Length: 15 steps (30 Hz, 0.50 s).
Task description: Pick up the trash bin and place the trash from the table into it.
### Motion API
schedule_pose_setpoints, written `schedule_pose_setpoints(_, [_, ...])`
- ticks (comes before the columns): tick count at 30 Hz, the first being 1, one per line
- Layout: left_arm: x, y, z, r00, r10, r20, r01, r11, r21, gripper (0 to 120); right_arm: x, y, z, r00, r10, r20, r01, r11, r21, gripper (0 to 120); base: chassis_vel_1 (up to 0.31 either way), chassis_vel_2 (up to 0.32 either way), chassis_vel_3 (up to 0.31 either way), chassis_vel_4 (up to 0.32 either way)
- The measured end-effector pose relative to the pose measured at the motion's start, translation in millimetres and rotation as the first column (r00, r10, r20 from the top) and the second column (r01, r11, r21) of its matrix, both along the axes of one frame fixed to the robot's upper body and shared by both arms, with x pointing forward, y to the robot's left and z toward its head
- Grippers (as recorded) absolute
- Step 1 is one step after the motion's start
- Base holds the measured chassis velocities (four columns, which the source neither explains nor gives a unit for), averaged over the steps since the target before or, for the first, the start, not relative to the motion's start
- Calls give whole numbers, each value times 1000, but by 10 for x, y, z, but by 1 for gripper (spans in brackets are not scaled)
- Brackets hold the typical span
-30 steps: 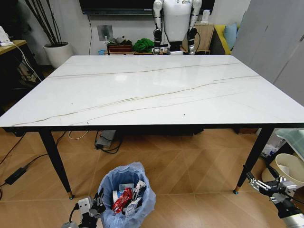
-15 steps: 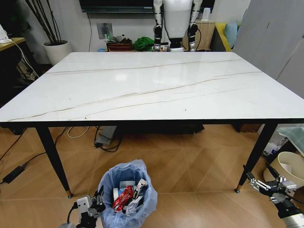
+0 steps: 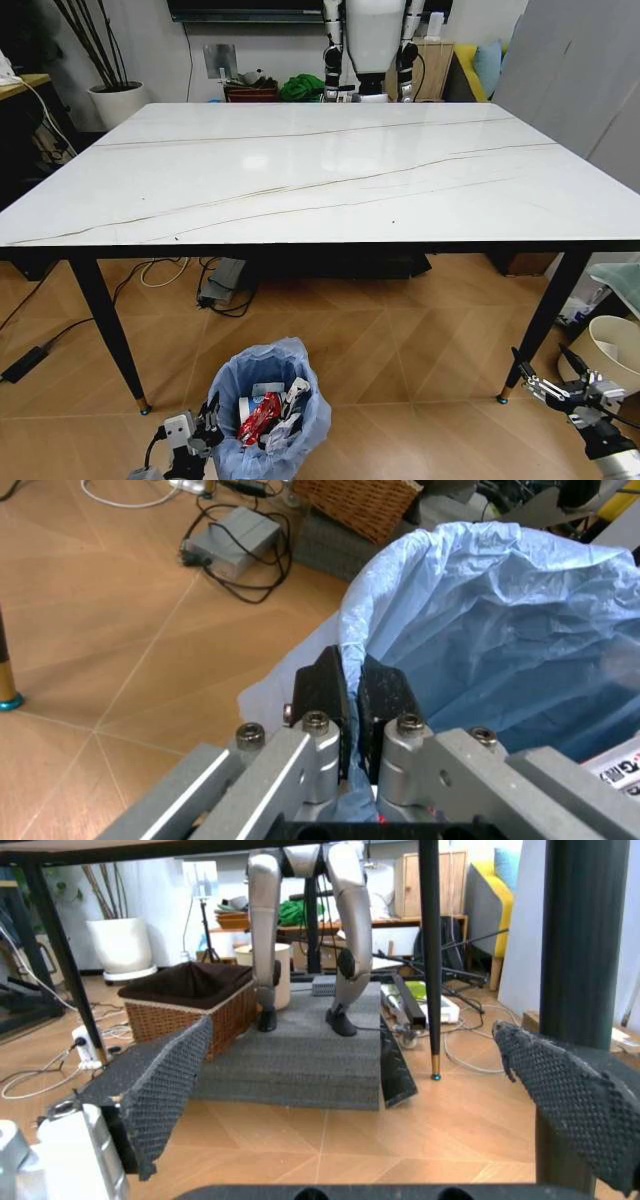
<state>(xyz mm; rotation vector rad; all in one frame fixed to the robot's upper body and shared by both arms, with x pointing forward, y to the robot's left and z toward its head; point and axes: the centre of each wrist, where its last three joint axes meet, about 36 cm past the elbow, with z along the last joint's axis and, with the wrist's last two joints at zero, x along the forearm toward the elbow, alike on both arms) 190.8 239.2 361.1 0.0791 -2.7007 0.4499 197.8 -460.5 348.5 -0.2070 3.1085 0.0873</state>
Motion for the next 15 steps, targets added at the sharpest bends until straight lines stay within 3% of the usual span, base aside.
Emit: schedule_pose_setpoints(15, [4, -5, -38, 1000, -2, -8, 2, 1000, -1, 0, 0, 0, 0, 1000, 0, 0, 0, 1000, 0, 100, 0, 0, 0, 0])
